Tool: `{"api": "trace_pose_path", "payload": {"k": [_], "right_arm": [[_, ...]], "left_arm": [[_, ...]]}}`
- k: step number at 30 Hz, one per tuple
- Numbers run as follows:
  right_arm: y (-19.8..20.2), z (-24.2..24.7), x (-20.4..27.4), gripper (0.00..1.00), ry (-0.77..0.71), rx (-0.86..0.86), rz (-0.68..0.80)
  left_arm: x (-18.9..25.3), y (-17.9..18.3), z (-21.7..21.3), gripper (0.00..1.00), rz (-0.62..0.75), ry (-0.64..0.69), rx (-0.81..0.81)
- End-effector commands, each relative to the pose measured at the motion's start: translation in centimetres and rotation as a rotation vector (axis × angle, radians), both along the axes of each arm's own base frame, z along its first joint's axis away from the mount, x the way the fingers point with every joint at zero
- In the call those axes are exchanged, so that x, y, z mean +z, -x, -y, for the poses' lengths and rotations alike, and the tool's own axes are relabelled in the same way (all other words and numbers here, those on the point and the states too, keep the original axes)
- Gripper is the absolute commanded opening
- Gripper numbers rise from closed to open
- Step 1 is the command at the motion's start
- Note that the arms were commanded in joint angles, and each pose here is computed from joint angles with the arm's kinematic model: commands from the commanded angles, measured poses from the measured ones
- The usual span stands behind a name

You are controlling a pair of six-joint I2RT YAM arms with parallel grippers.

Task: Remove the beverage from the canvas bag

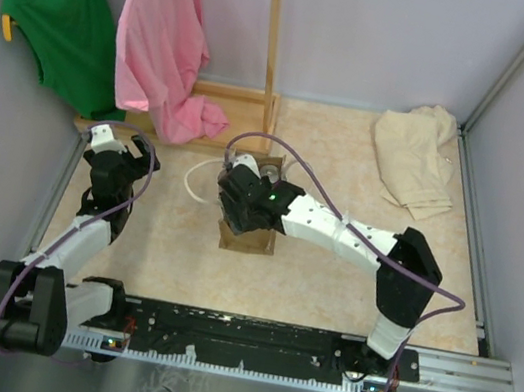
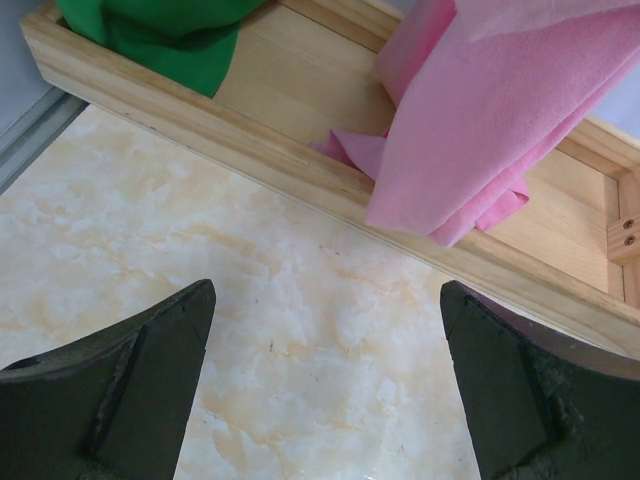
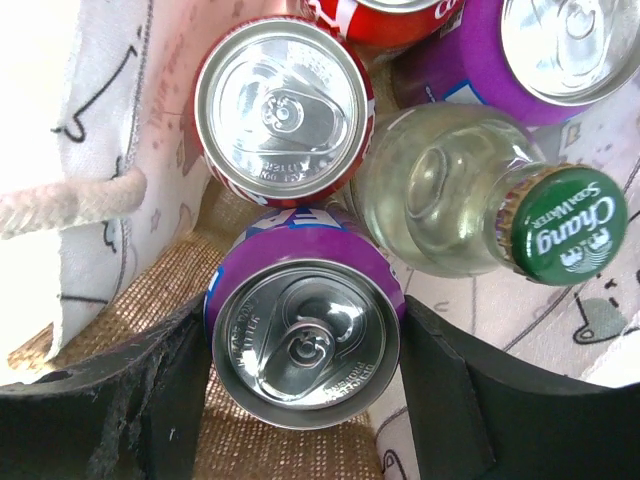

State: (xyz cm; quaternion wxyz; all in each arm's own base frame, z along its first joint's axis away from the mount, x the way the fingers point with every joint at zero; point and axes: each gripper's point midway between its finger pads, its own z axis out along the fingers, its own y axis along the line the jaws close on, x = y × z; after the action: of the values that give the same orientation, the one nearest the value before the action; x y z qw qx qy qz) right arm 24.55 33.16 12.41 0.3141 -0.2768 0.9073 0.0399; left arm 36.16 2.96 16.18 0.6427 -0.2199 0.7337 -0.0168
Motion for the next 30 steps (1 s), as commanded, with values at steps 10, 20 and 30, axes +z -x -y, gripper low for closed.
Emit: {"api": "trace_pose_path", "payload": {"k": [10,20,30], "right_arm": [[-0.7,-1.8,10.7,0.0,-0.167,0.076,0.153],[-0.7,-1.8,14.9,0.0,-0.262,0.085,0.208],[-2.3,-0.2,21.1,0.0,-0.292,0.037,0.375]], "left_arm": [[0.4,-0.2,0.2,1.0,0.021,-0.003,-0.015],[0.6,-0.3,0.4,1.0,0.026,-0.004,-0.023],[0.5,-0.4,0.5,1.0,0.023,-0.001,-0.03]]}}
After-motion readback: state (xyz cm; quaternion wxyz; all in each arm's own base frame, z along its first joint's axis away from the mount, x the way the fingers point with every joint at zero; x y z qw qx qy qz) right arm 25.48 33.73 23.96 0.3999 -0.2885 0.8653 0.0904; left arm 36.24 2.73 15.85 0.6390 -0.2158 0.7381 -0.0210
